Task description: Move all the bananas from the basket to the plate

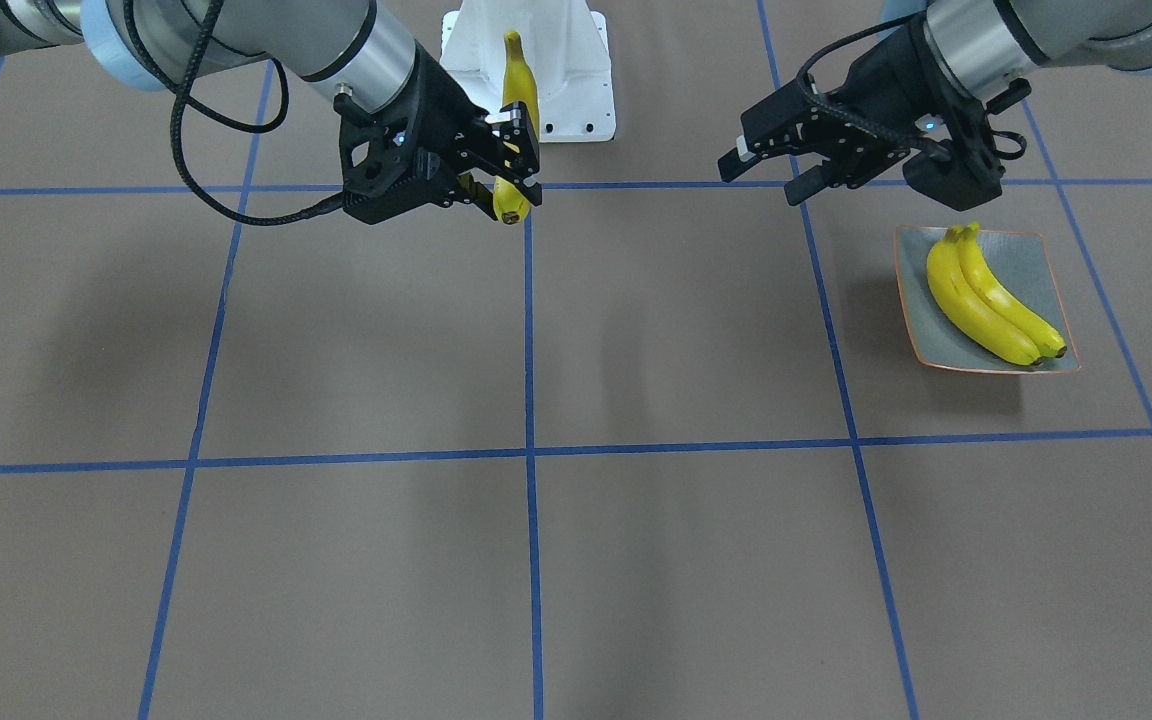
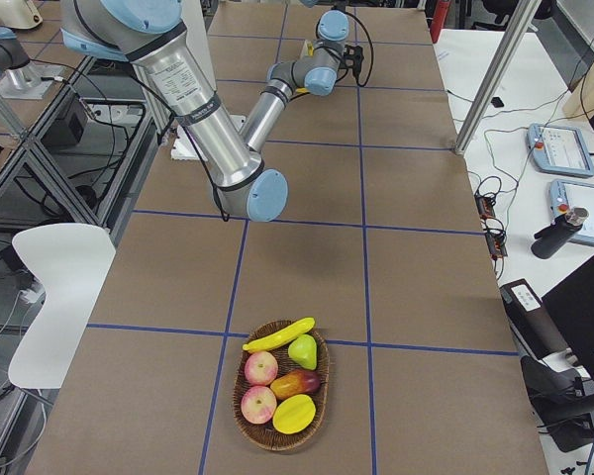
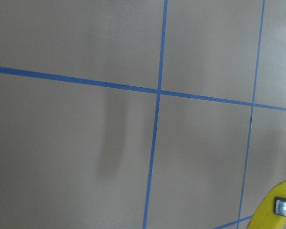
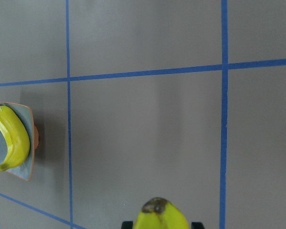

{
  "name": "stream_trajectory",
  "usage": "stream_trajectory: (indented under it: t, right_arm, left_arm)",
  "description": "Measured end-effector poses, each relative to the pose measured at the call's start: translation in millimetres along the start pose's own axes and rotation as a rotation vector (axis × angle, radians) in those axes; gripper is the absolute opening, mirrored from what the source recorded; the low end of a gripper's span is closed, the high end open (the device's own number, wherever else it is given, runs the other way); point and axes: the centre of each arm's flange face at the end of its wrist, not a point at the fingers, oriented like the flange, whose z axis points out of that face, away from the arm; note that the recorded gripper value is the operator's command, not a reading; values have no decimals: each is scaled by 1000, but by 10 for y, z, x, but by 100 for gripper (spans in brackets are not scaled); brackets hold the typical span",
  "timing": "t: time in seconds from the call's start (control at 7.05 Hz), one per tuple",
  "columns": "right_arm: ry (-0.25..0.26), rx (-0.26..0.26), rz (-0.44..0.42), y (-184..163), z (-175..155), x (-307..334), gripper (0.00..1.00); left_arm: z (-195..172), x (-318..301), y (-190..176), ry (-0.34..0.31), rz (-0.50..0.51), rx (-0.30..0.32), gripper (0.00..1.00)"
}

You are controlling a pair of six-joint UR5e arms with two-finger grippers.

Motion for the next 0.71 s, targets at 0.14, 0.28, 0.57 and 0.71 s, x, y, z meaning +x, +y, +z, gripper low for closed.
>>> stream_trajectory:
  t: [0.14,0.28,0.57,0.71]
  right_arm:
    - [-4,5,9,37,23,-39,0]
    - [-7,7,12,55,27,-54,0]
    - [-11,8,12,64,24,-64,0]
    - [-11,8,12,66,24,-65,0]
  left_arm:
    - [189,101,143,27,-24,-4,100]
    - [373,177,292,50,-33,-17,100]
    - [630,318,531,73,-21,-64,100]
    - [764,391,648,79,-10,-83,100]
